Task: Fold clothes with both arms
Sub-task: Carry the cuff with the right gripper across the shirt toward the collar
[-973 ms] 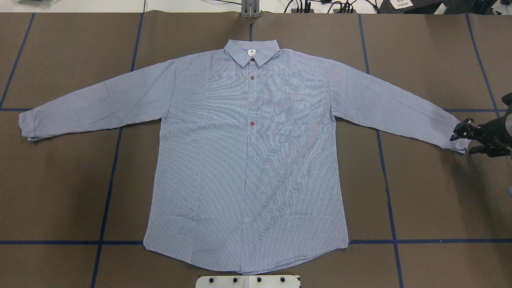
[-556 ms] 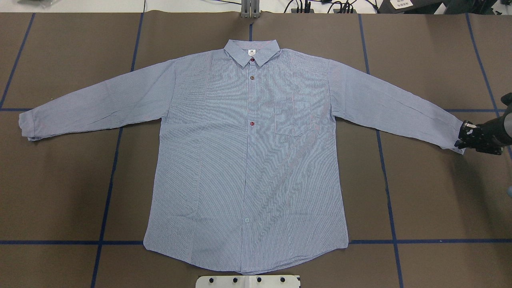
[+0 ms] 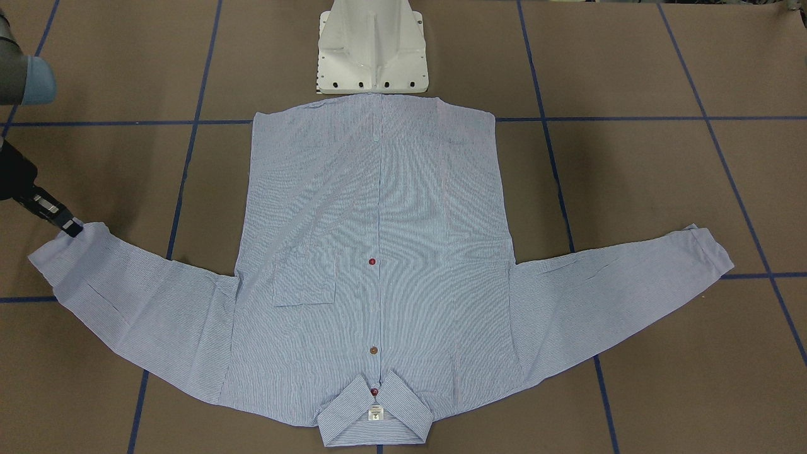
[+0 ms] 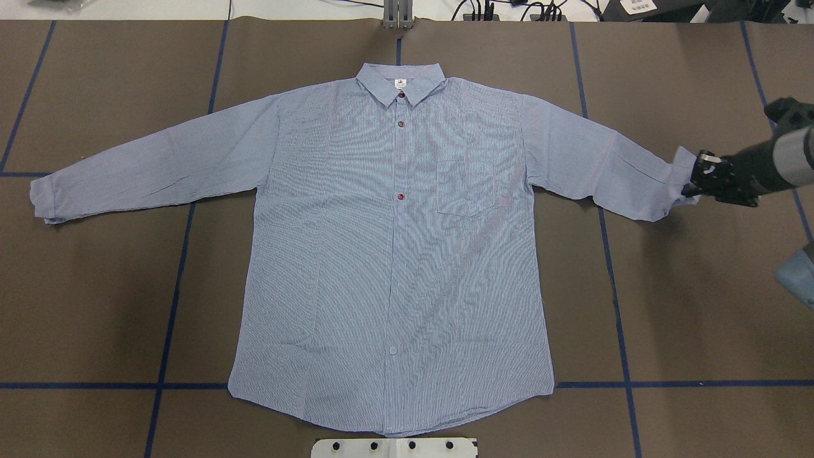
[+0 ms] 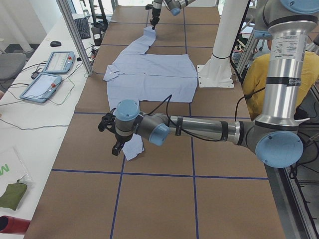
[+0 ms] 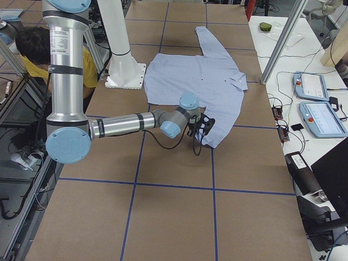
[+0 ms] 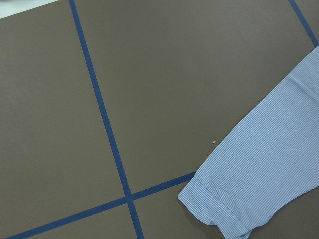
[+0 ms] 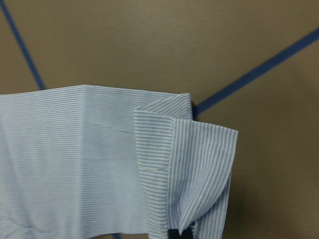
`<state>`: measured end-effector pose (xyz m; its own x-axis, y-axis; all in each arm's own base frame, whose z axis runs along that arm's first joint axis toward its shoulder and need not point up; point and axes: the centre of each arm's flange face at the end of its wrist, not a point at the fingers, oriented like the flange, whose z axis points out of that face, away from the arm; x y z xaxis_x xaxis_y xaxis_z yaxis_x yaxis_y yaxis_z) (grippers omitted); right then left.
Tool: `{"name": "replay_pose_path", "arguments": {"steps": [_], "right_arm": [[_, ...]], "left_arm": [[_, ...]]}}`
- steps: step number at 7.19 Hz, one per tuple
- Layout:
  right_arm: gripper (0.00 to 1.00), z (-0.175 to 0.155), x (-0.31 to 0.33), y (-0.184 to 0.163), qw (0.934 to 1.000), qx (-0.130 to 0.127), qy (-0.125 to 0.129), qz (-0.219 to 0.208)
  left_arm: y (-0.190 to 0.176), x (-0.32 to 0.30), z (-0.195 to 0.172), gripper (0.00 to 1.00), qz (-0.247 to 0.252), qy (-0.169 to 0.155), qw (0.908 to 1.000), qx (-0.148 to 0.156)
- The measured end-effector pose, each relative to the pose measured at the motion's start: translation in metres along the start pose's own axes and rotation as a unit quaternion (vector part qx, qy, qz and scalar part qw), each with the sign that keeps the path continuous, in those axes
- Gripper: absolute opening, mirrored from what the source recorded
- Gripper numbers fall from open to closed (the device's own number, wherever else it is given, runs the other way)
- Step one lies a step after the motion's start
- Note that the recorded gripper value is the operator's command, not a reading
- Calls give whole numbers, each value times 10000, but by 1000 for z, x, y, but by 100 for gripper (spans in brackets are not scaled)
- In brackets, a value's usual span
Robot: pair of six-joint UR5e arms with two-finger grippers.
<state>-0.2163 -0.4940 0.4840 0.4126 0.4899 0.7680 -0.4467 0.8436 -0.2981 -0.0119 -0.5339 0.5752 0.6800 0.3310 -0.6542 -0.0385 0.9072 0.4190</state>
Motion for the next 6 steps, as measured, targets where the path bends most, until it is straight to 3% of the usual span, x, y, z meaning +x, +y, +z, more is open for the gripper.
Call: {"name": "replay_pose_path", "arguments": {"steps": [3,6], "right_arm": [[0,16,-218,55,9991,4,156,-404],[0,50,-370,106,9987,213,-9,-466]], "left_arm": [[0,0,0,100,4,1,10000,3],[-1,1,-1,100,18,2,10000,8]]}}
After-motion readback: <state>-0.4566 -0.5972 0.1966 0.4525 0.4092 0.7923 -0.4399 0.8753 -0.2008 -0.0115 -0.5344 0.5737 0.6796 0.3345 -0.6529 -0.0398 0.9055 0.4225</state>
